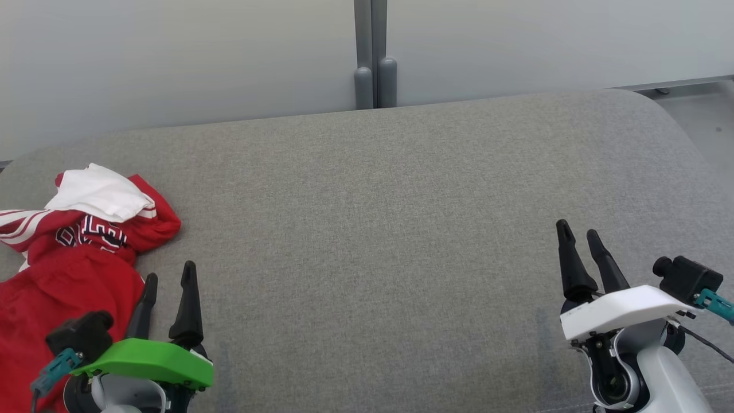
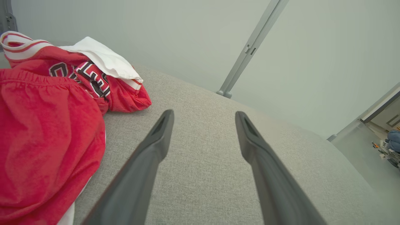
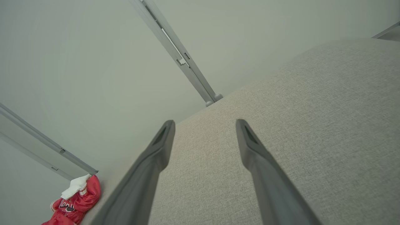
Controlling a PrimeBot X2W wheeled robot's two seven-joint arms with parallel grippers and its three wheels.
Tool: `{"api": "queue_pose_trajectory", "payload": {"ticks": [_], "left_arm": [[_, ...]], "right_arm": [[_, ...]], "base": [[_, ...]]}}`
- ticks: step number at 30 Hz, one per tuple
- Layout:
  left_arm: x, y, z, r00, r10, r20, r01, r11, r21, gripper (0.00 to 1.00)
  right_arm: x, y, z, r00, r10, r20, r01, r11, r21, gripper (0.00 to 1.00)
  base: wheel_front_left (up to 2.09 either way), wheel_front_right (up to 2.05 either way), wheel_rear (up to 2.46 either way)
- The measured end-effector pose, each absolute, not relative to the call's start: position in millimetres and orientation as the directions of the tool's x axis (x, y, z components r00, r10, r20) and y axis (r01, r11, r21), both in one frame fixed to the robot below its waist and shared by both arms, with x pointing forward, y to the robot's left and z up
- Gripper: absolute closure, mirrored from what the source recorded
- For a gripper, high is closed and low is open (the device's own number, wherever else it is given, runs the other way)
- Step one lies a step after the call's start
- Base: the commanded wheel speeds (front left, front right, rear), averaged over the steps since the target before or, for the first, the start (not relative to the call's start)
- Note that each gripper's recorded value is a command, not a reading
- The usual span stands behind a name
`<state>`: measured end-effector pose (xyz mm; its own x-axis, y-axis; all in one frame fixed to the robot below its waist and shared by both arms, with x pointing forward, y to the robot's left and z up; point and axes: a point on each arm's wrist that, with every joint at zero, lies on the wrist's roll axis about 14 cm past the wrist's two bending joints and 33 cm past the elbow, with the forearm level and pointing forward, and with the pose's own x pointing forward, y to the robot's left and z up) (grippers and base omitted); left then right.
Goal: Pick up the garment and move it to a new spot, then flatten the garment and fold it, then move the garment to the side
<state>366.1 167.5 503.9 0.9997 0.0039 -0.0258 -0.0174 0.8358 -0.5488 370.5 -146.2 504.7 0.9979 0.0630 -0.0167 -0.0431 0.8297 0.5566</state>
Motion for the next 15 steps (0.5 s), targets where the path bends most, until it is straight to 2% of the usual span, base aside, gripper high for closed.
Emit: {"api": "queue_pose_trajectory", "payload": {"ticks": [15], "left_arm": [[362.5, 166.7, 515.8, 0.999, 0.025, 0.040, -0.008, 0.925, -0.379, 0.00]], "right_arm": [[369.9, -132.1, 518.8, 0.994, 0.093, 0.055, -0.107, 0.925, 0.364, 0.00]], "base": [[0.00, 0.00, 0.00]]}}
